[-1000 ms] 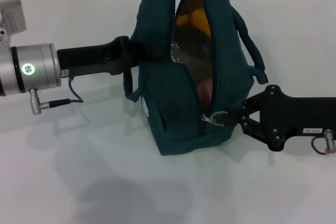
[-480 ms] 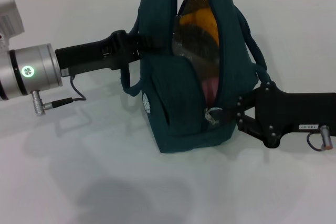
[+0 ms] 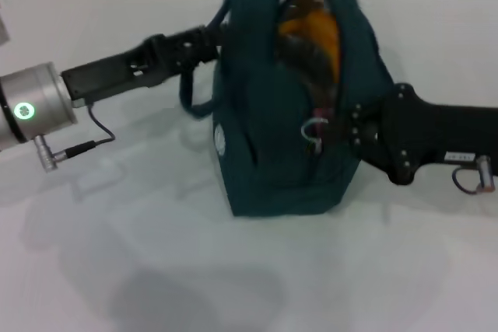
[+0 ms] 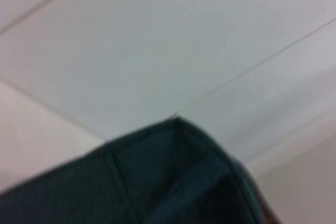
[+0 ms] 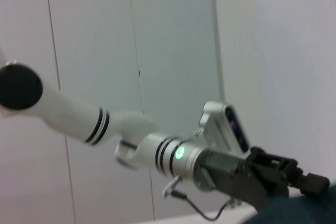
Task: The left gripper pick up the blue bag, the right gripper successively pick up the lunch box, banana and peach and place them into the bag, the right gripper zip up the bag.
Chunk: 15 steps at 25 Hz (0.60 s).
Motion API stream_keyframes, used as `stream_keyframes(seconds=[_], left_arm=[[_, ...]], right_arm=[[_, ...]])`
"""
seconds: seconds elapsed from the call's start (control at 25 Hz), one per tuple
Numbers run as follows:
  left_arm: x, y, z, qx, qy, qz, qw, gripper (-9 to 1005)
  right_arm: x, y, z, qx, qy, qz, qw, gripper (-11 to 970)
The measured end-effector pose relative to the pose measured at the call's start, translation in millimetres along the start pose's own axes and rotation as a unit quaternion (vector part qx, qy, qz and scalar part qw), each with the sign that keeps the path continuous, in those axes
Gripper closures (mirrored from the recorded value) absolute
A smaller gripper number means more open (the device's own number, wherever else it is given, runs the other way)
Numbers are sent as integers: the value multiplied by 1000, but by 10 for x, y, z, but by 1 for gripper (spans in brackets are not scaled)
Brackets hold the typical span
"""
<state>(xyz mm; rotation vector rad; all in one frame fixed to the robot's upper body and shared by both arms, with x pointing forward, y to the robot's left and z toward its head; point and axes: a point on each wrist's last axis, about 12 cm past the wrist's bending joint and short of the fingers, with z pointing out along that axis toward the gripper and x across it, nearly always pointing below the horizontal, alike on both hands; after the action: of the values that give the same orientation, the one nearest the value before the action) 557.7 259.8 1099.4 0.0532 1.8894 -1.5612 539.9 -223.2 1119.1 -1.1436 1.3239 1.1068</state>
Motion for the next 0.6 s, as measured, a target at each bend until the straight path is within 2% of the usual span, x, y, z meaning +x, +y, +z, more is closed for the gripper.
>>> stream_keyframes(seconds=[0.4,0.6], left_arm=[[8,40,-331,1,-81,28,996,233],[-7,51,-396,-4,-91,36,995,125]], right_arm=[[-155,-161,109,20,-26,-3,999,952],[-159,-210,145,18,-7,4,1000,952]])
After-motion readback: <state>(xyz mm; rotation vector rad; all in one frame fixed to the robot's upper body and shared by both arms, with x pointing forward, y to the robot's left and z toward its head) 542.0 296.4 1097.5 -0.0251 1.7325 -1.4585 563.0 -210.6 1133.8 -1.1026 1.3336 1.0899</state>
